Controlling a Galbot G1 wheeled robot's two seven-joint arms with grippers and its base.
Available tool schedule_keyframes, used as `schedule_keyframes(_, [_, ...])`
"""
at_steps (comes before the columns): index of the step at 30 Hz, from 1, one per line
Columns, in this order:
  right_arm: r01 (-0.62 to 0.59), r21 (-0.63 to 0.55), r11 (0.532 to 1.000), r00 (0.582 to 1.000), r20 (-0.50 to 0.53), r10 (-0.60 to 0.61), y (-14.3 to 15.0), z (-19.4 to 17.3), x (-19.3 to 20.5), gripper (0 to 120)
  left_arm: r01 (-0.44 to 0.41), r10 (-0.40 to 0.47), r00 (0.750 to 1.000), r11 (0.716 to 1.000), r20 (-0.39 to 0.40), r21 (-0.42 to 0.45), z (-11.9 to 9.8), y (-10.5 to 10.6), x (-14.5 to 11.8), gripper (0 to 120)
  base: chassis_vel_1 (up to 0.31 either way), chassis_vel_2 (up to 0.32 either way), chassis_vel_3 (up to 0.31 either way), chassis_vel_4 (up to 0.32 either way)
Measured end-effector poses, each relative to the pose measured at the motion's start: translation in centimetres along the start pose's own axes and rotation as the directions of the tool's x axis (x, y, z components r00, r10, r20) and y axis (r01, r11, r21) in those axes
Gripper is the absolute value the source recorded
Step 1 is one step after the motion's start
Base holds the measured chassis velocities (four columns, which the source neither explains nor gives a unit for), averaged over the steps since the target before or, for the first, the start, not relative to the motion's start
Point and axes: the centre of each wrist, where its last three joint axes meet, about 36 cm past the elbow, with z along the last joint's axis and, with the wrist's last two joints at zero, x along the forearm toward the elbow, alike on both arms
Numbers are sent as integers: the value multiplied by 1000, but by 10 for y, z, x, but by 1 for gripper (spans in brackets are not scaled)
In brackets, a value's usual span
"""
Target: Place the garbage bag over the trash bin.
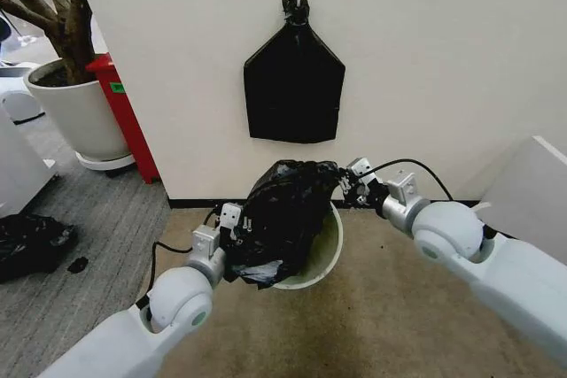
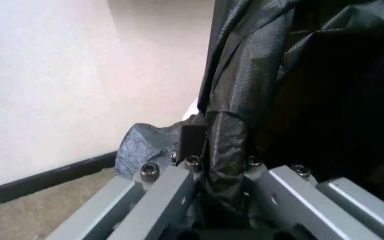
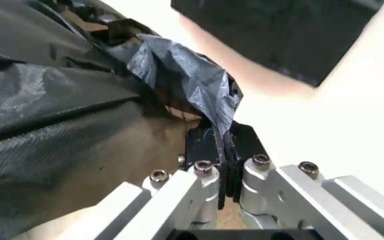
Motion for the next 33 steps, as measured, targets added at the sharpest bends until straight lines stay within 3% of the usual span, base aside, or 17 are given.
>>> schedule_keyframes(6, [78,-9,997,994,-79,-78,-23,14,0,0,-31,30,998,999,46,30,3,3,5,0,0,0,0,0])
schedule_keyframes(16, [104,18,994,989,-112,-101,-40,42,11,0,-40,28,995,990,93,133,1,9,3,0,0,0,0,0])
schedule_keyframes(26, [148,18,989,989,5,-148,-49,77,13,0,-69,45,995,950,84,305,-4,9,-2,0,0,0,0,0])
schedule_keyframes(29, [141,19,990,989,31,-141,-48,80,17,3,-59,36,996,945,78,322,-4,10,-4,0,0,0,0,0])
schedule_keyframes(33, [118,-3,993,991,60,-117,-47,77,23,15,-46,25,998,930,63,365,-6,12,-8,0,0,0,0,0])
